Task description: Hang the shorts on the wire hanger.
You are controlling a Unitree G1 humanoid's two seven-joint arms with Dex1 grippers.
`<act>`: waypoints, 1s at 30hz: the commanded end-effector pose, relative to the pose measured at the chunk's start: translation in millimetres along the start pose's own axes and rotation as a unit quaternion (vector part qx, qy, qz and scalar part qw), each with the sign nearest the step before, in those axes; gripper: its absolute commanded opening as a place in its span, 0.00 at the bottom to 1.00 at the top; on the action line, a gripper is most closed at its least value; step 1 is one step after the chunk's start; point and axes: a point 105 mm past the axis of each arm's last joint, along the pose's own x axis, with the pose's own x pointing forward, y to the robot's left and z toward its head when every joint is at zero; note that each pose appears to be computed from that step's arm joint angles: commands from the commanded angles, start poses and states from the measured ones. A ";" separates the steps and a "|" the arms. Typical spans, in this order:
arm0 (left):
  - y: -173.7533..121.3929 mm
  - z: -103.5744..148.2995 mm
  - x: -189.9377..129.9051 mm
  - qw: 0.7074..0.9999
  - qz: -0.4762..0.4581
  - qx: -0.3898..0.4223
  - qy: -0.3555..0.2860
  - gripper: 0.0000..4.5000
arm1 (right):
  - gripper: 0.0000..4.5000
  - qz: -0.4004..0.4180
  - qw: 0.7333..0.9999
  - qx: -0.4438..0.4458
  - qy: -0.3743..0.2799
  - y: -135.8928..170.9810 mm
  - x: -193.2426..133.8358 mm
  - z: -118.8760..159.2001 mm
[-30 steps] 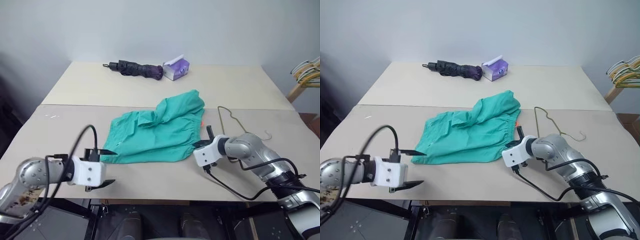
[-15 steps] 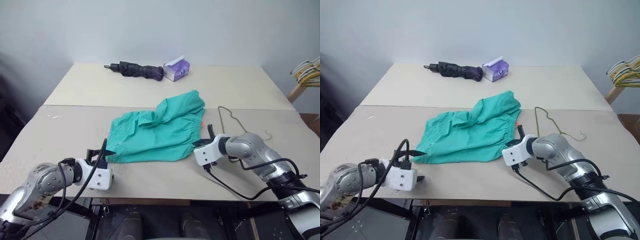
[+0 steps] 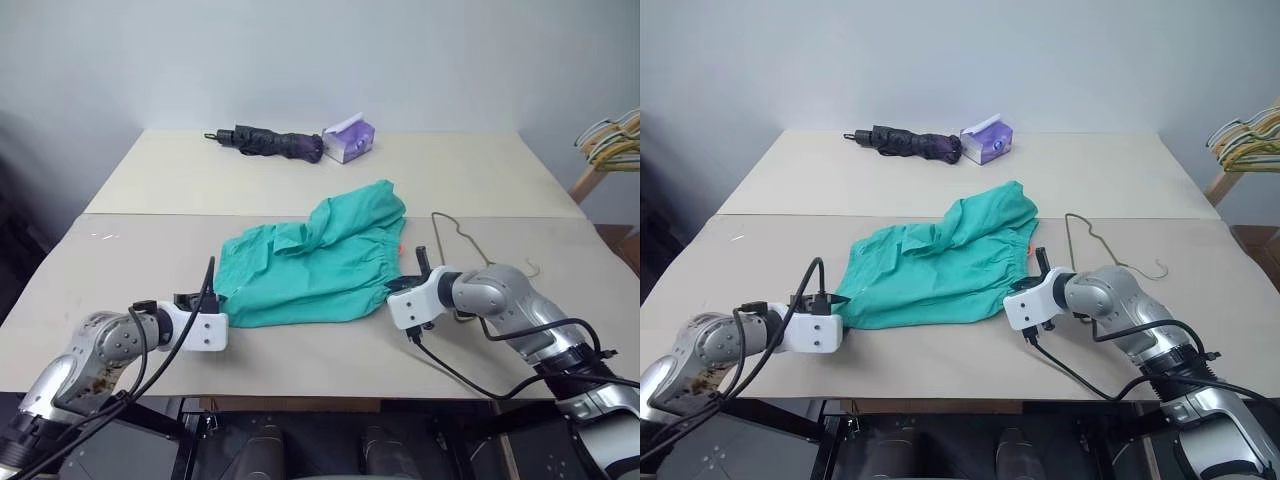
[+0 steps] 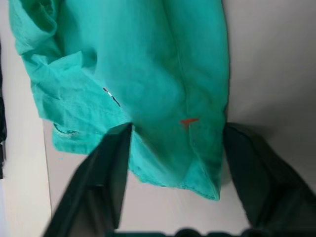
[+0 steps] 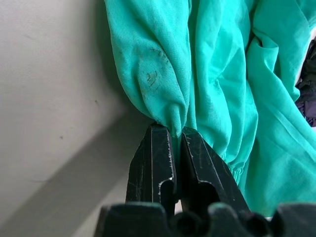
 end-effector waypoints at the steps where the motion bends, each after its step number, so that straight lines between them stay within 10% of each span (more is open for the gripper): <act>1: 0.7 -7.5 6.0 1.000 0.002 -0.010 0.013 0.35 | 0.00 -0.031 1.000 -0.001 -0.004 -15.9 -9.7 1.6; 6: 9.5 -9.8 9.3 1.000 0.022 -0.014 0.013 0.00 | 0.00 -0.032 0.999 -0.002 -0.008 -17.1 -9.9 3.2; 13: 14.9 -6.1 -5.2 1.000 -0.011 -0.006 -0.010 0.00 | 0.00 -0.037 0.999 -0.005 -0.033 -23.3 -18.1 10.0; 23: 32.7 20.6 -65.1 0.972 -0.171 0.040 -0.153 0.00 | 0.00 0.082 0.965 0.082 -0.237 -24.8 -78.2 54.7; 30: 160.3 34.7 -28.7 0.982 0.077 -0.024 -0.174 0.00 | 0.00 -0.056 0.968 0.156 -0.189 -122.1 -72.3 6.5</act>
